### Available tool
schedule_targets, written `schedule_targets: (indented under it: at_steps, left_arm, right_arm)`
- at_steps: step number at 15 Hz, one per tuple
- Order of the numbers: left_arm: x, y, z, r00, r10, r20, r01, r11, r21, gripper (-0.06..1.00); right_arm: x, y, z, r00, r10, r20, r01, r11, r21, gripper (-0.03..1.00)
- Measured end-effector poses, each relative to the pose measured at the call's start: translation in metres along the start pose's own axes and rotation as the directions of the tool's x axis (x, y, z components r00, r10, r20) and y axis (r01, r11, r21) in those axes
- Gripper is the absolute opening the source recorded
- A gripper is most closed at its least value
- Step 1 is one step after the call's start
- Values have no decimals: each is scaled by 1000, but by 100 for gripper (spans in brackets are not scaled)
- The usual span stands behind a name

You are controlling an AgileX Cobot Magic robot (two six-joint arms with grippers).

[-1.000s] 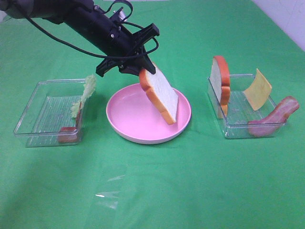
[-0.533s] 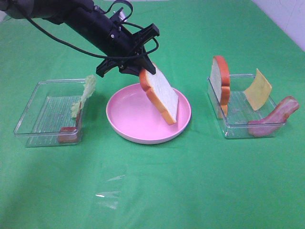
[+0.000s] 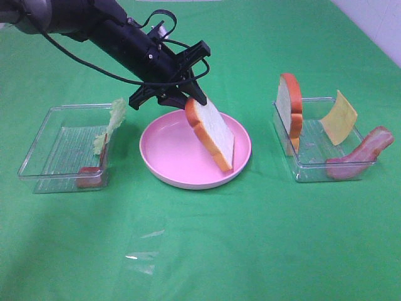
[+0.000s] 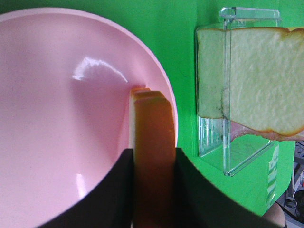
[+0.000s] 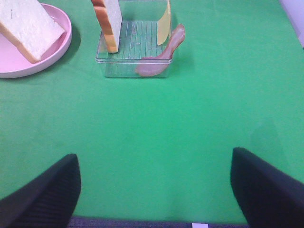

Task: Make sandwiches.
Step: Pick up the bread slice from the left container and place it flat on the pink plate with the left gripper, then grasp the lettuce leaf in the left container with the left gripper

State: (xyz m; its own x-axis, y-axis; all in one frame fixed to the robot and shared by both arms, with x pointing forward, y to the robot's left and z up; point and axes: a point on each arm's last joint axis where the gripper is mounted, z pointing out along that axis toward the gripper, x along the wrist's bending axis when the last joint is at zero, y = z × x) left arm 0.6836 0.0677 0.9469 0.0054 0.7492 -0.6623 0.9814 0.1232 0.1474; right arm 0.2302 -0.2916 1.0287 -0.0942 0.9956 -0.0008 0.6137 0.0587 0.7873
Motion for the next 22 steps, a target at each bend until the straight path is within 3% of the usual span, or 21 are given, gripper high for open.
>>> schedule_targets:
  at_steps: [3,4,5,10,13,14,15,16,17,18,22]
  left_arm:
    - [2,-2,0,1000,14,-18,-14,1000,21,82]
    - [1,-2,0,1000,18,-20,-17,1000,26,93]
    - [1,-2,-1,999,22,-23,-22,999,31,98]
    - [-5,-1,-6,998,53,-28,-51,997,50,99]
    - [-22,8,-23,987,126,-95,-123,992,39,99]
    - [-31,10,-33,974,166,-151,-161,986,41,99]
    - [-45,12,-52,887,292,-357,-295,954,48,99]
    - [-47,13,-55,861,314,-399,-325,945,41,99]
    - [-54,18,-64,812,338,-476,-380,925,9,99]
    - [-61,20,-72,798,342,-497,-405,914,-20,99]
    - [-72,19,-92,790,347,-506,-432,900,-57,99]
  right_arm:
    - [0,0,0,1000,0,0,0,1000,0,85]
    - [0,0,0,1000,0,0,0,1000,0,85]
    - [0,0,0,1000,0,0,0,1000,0,85]
    - [0,0,0,1000,0,0,0,1000,0,85]
    - [0,0,0,1000,0,0,0,1000,0,85]
    - [0,0,0,1000,0,0,0,1000,0,85]
    - [0,0,0,1000,0,0,0,1000,0,85]
    - [0,0,0,1000,0,-1,0,1000,0,85]
    - [0,0,0,1000,0,-1,0,1000,0,85]
    - [0,0,0,1000,0,-1,0,1000,0,85]
    - [0,0,0,1000,0,-1,0,1000,0,85]
